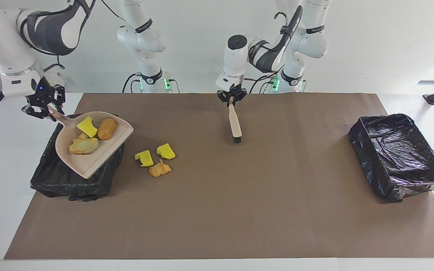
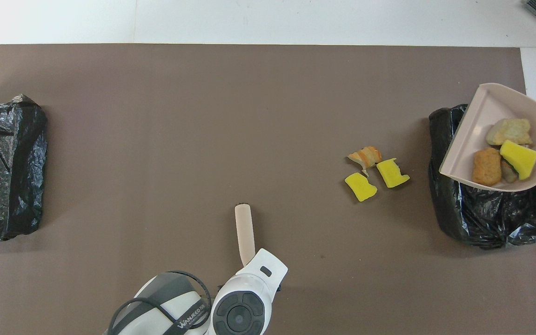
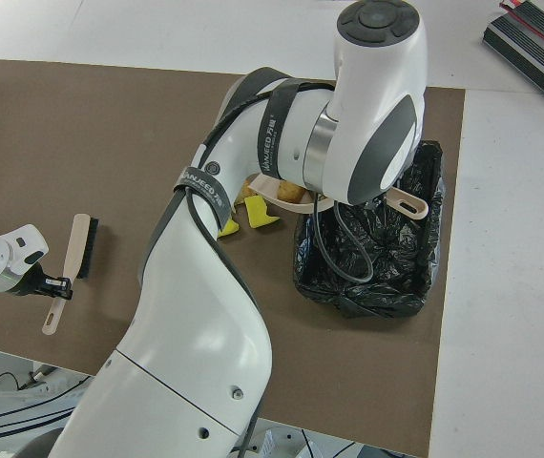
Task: Sweep and dump trash in bin
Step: 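Carry the dustpan to the bin and tip it with the right gripper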
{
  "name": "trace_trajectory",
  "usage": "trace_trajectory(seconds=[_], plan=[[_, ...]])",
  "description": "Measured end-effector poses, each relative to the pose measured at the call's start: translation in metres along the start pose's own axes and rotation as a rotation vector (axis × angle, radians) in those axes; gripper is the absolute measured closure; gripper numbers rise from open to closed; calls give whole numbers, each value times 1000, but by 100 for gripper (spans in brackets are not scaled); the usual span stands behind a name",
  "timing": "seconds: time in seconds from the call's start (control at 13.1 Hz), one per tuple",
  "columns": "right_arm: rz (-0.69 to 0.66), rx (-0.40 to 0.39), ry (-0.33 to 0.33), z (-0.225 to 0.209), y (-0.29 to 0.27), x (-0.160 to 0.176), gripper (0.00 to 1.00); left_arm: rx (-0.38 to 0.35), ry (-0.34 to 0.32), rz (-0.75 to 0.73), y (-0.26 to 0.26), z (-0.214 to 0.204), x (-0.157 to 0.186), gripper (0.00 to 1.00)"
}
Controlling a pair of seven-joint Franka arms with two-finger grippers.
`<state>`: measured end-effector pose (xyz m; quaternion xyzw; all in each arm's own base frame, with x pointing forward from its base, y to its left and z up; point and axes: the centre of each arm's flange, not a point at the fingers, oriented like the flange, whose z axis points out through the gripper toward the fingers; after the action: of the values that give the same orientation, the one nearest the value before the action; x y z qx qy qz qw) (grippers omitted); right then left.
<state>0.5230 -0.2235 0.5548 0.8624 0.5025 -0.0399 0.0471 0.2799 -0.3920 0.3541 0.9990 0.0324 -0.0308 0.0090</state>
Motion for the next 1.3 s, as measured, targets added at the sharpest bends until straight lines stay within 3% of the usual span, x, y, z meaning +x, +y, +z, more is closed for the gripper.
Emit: trace_trajectory(seconds=[0.3, 0.38, 0.53, 0.76, 0.84, 0.99, 1.3], plan=[[-114, -81, -168, -2, 15, -51, 67, -15, -21, -32, -6, 4, 3, 74], [-165, -104, -184, 3, 22, -59, 67, -19, -24, -36, -7, 4, 5, 67], [-281, -121, -250, 21, 37, -72, 67, -32, -20, -60, -14, -2, 19, 42], [-446, -141, -369, 42, 48, -62, 67, -84, 16, -178, -43, -30, 77, 5], [-494, -153, -386, 44, 50, -58, 67, -103, 32, -221, -57, -43, 101, 0], [-570, -175, -427, 42, 52, -50, 67, -108, 37, -228, -85, -64, 143, 0], [-658, -185, -492, 40, 52, -25, 67, -86, 32, -46, -133, -94, 223, 0]])
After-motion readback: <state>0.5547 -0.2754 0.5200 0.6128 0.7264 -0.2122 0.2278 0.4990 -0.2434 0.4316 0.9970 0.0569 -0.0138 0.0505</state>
